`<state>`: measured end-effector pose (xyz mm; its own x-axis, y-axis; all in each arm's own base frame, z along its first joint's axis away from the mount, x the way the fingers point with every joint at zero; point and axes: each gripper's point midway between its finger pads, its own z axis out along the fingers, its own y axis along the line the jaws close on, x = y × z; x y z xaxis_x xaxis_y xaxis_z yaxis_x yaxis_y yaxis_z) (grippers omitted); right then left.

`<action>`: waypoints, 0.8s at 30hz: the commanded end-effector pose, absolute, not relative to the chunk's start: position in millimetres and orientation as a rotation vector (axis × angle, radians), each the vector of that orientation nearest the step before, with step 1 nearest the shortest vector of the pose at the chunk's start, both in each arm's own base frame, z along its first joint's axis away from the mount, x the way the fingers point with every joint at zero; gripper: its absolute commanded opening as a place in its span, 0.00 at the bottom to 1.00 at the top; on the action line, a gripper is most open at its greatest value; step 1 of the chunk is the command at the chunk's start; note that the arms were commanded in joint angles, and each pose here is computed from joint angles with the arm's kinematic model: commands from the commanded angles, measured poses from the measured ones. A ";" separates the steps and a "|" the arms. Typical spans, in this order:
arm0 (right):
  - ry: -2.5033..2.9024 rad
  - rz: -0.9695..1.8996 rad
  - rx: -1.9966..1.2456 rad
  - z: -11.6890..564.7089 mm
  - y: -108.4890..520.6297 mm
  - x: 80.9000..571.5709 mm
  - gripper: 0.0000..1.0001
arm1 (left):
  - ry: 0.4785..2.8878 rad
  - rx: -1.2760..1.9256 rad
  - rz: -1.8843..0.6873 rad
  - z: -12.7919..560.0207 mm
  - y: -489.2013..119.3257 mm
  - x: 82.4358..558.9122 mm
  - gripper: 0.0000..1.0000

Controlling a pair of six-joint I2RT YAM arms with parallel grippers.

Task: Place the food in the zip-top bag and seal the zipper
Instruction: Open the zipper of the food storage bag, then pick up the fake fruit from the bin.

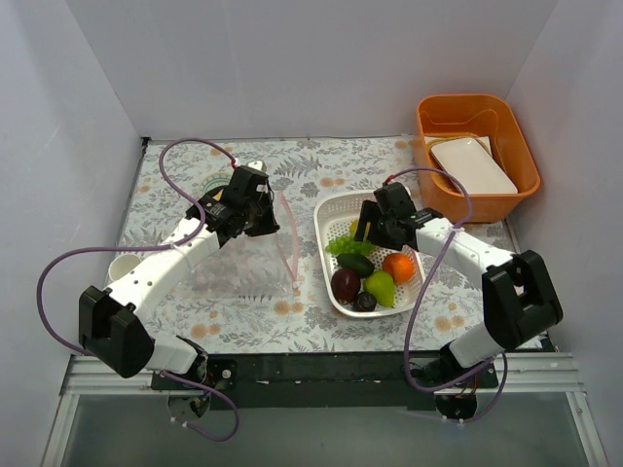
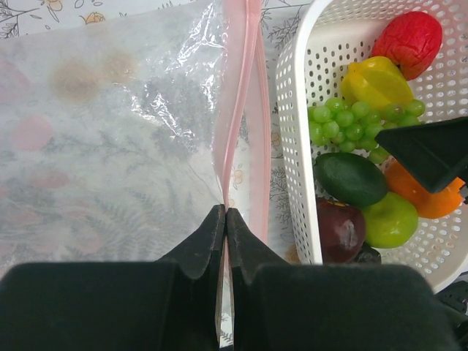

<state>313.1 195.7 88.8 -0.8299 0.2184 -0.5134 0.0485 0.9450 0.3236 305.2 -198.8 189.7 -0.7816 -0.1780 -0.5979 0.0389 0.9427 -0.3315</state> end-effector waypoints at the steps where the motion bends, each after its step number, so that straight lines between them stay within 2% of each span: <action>1: 2.497 0.465 0.184 87.0 209.8 331.0 0.79 | 2.411 -0.084 -0.467 196.2 -199.0 300.5 0.00; 5: 2.537 0.467 0.174 78.3 215.4 335.6 0.74 | 2.414 -0.077 -0.467 195.5 -199.3 300.4 0.00; 8: 2.526 0.482 0.152 76.1 219.1 338.4 0.67 | 2.414 -0.077 -0.465 195.5 -199.1 300.6 0.00; 9: 2.520 0.487 0.153 75.9 218.7 338.4 0.59 | 2.415 -0.076 -0.464 195.2 -198.9 300.3 0.00; 11: 2.505 0.510 0.138 78.0 221.2 338.9 0.52 | 2.416 -0.077 -0.466 194.9 -199.2 300.2 0.00; 12: 2.494 0.526 0.130 81.6 222.9 337.9 0.43 | 2.416 -0.079 -0.467 194.6 -199.5 300.5 0.00; 14: 2.473 0.553 0.106 84.8 224.7 336.6 0.31 | 2.414 -0.079 -0.466 194.8 -199.4 301.0 0.00; 15: 2.451 0.576 0.100 90.9 225.5 336.0 0.16 | 2.417 -0.079 -0.464 193.7 -199.3 300.8 0.00; 16: 2.437 0.584 0.096 91.2 225.3 335.3 0.08 | 2.415 -0.077 -0.464 193.9 -199.5 301.1 0.00; 18: 2.408 0.602 0.078 99.6 226.3 335.5 0.01 | 2.420 -0.073 -0.467 192.3 -200.6 301.6 0.00; 24: 2.317 0.690 0.013 134.9 232.8 331.6 0.01 | 2.423 -0.069 -0.465 191.8 -201.5 302.6 0.00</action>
